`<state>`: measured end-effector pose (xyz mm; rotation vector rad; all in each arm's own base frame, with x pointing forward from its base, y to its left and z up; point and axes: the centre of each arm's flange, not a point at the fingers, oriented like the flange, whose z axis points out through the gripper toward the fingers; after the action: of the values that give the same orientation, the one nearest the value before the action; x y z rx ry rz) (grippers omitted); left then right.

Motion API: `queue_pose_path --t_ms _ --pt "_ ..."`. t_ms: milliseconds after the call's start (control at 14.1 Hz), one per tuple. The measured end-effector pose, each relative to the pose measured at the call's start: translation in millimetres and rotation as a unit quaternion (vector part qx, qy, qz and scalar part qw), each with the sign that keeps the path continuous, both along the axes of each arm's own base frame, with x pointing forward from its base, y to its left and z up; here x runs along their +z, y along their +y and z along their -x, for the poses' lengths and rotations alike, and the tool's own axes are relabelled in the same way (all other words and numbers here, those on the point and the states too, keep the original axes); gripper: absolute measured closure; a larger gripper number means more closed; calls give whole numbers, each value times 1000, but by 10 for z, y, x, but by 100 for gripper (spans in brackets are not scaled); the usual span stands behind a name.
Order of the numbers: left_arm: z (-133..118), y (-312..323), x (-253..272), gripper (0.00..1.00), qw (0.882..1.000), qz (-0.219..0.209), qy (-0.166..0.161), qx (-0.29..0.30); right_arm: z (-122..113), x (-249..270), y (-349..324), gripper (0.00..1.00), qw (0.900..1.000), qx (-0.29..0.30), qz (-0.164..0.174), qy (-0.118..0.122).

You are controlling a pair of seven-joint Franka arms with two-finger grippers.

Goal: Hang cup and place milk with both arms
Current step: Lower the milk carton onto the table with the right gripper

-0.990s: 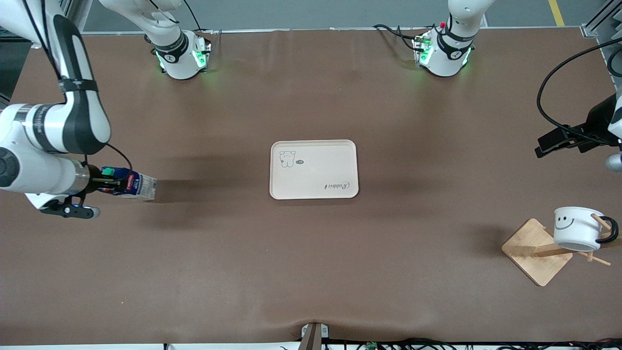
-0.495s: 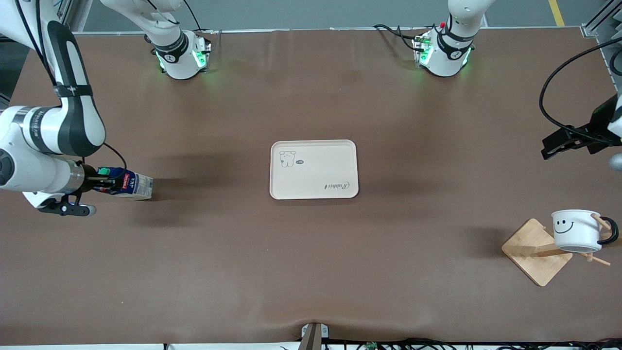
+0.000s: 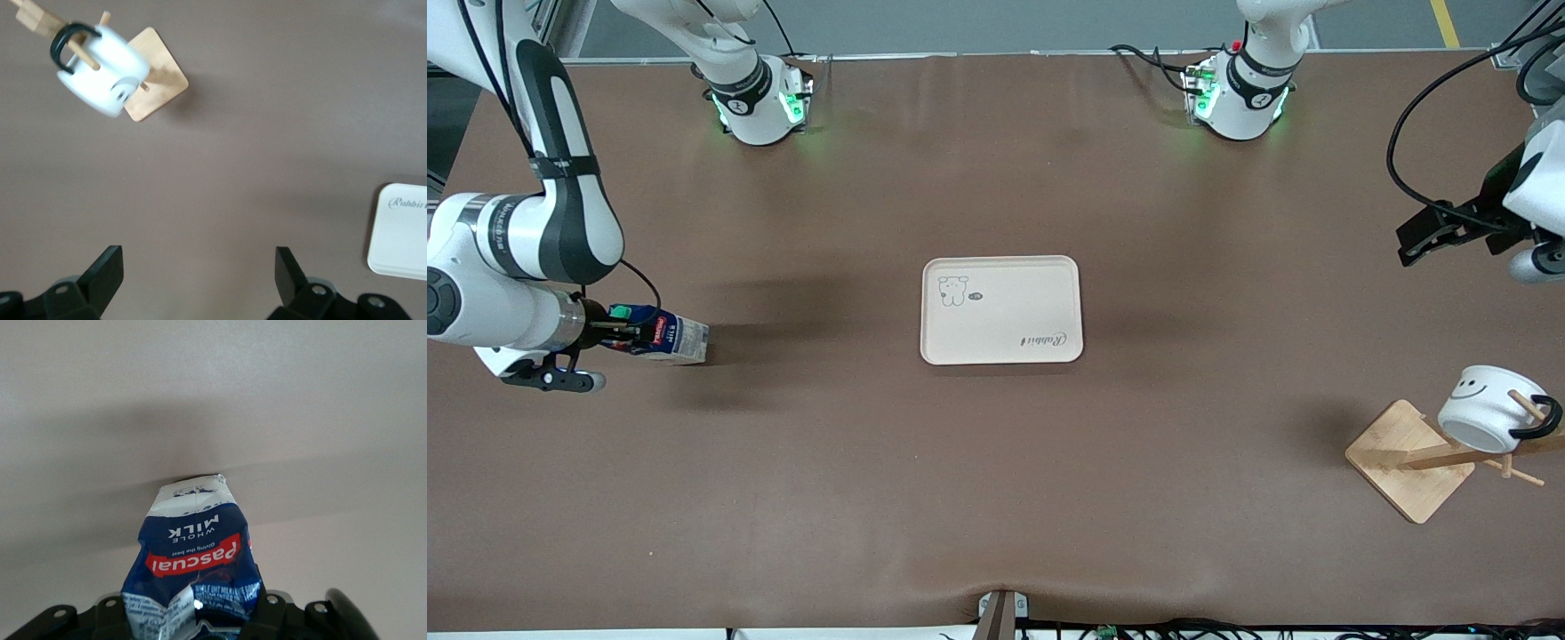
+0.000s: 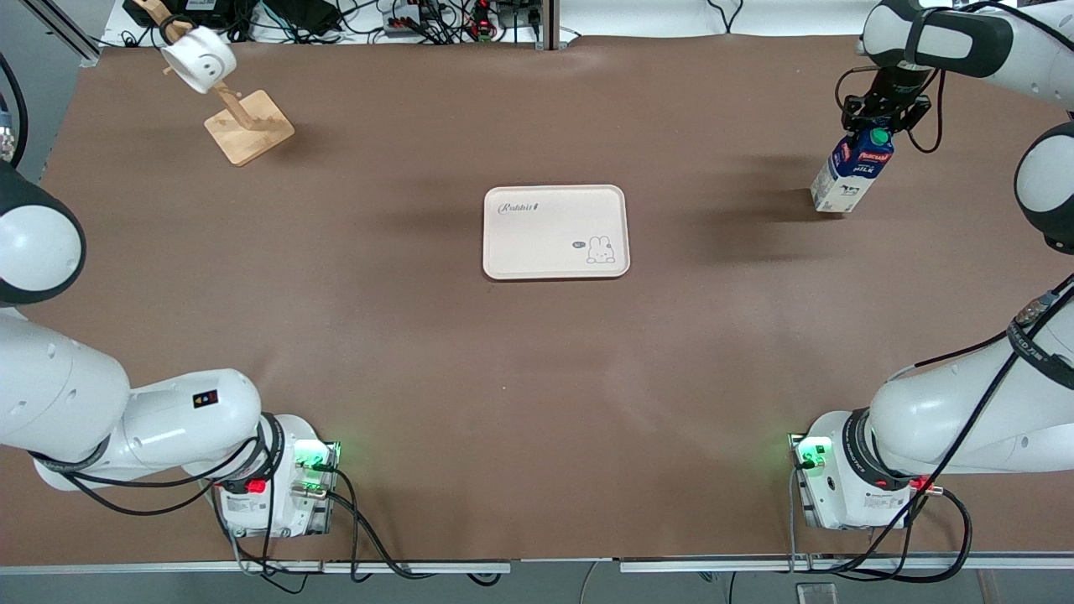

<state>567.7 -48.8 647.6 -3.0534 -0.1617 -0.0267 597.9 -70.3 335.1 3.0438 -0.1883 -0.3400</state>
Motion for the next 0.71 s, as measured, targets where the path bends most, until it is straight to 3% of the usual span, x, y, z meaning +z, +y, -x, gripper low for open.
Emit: queue_pose_path --t_ms 424,707 --pt "340 -98 136 0 1000 -6 -1 -3 51 -60 -35 39 1000 -13 0 6" --pt "401 -51 110 0 1000 -1 3 2 95 -121 -77 39 1000 -19 -1 10"
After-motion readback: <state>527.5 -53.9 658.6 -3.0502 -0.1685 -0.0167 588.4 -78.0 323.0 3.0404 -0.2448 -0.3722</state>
